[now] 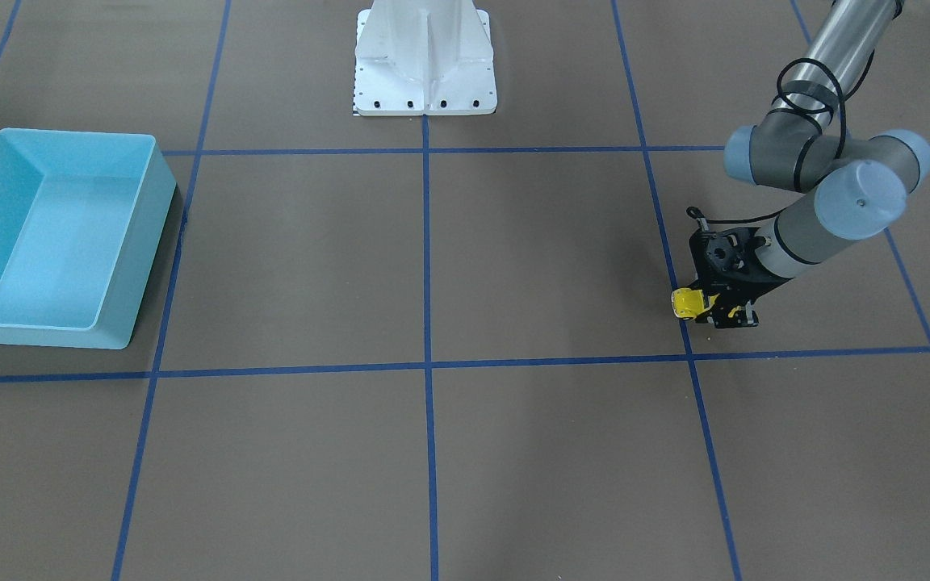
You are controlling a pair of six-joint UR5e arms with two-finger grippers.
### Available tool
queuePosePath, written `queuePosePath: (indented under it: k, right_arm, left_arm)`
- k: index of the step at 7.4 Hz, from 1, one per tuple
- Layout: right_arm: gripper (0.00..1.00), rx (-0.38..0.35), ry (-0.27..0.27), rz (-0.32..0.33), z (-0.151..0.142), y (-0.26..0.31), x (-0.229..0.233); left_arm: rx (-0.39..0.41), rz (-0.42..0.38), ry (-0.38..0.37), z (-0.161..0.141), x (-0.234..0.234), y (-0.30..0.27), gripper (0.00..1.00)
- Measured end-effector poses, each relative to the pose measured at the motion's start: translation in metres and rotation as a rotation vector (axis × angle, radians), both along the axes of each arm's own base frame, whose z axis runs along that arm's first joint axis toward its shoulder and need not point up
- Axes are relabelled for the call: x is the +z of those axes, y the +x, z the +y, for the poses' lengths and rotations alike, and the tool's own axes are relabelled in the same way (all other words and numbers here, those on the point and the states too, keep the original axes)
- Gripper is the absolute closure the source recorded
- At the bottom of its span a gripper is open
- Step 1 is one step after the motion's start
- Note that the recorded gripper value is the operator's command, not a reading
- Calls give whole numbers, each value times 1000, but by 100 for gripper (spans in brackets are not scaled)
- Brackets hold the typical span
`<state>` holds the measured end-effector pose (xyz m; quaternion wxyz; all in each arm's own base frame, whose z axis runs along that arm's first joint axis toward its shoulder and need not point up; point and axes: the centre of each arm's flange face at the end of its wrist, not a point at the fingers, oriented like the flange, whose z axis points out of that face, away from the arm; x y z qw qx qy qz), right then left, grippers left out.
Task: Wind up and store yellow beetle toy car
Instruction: 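Lower the left gripper and grip the yellow car's roof, then drag the car backward along the table with the left gripper to wind it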
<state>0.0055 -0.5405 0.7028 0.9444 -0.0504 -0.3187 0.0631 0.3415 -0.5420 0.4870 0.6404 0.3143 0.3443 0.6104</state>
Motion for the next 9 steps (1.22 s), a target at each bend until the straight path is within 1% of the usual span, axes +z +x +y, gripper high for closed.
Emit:
queuePosePath:
  k: [5, 9]
  right_arm:
    - [0, 0, 0, 0, 0, 0, 0]
    - [0, 0, 0, 0, 0, 0, 0]
  left_arm:
    - [37, 76, 33, 1, 23, 1, 100]
    - [45, 97, 9, 1, 45, -28, 100]
